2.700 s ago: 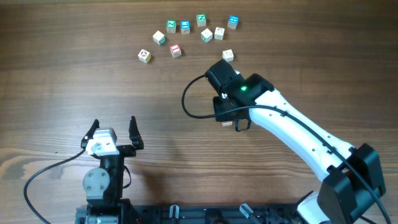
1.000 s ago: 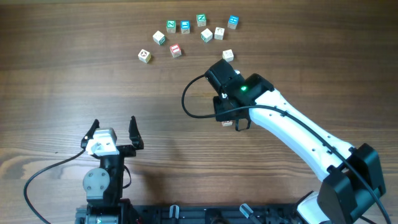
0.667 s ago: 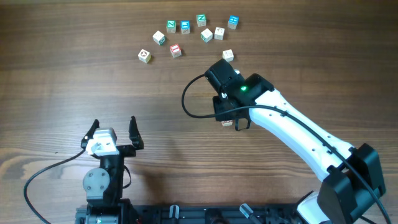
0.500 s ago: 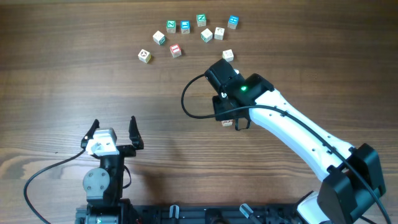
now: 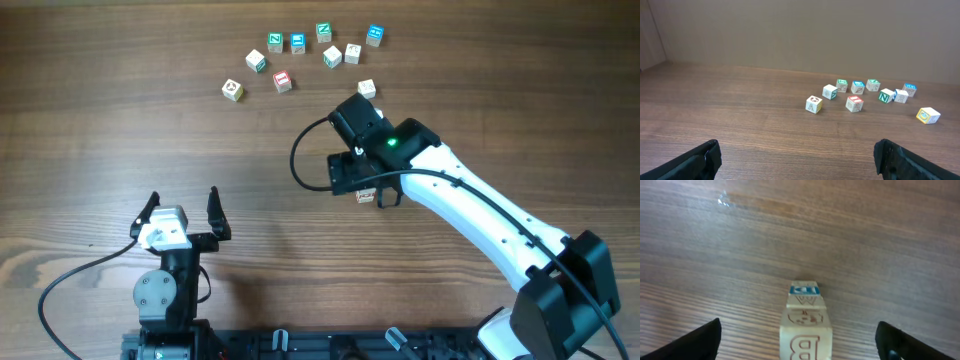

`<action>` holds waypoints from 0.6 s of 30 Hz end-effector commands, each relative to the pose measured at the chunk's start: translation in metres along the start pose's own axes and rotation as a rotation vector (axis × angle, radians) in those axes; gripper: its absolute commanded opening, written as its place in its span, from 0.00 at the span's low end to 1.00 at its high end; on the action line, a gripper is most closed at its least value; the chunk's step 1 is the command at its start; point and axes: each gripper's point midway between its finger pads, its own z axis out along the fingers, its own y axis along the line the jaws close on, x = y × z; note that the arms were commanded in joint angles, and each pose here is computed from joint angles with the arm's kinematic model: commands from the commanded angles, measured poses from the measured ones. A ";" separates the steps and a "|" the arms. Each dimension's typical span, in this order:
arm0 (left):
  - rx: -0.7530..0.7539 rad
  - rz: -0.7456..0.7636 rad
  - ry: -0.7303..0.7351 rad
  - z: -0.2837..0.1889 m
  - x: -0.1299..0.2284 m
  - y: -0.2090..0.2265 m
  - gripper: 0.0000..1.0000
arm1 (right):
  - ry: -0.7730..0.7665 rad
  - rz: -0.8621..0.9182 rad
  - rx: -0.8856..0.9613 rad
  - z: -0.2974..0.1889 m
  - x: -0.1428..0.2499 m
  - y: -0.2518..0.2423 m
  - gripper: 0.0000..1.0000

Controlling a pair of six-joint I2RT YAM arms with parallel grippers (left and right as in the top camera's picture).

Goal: Form a tower
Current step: 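Open the right gripper and lift away from the stack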

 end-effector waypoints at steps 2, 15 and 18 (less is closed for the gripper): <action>-0.019 0.018 -0.003 0.000 0.000 0.004 1.00 | -0.042 0.010 0.009 0.006 -0.012 0.000 1.00; -0.019 0.018 -0.003 0.000 0.000 0.004 1.00 | -0.106 0.039 0.022 0.007 -0.034 -0.016 1.00; -0.019 0.018 -0.003 0.000 0.000 0.004 1.00 | -0.109 0.040 0.021 0.007 -0.034 -0.016 1.00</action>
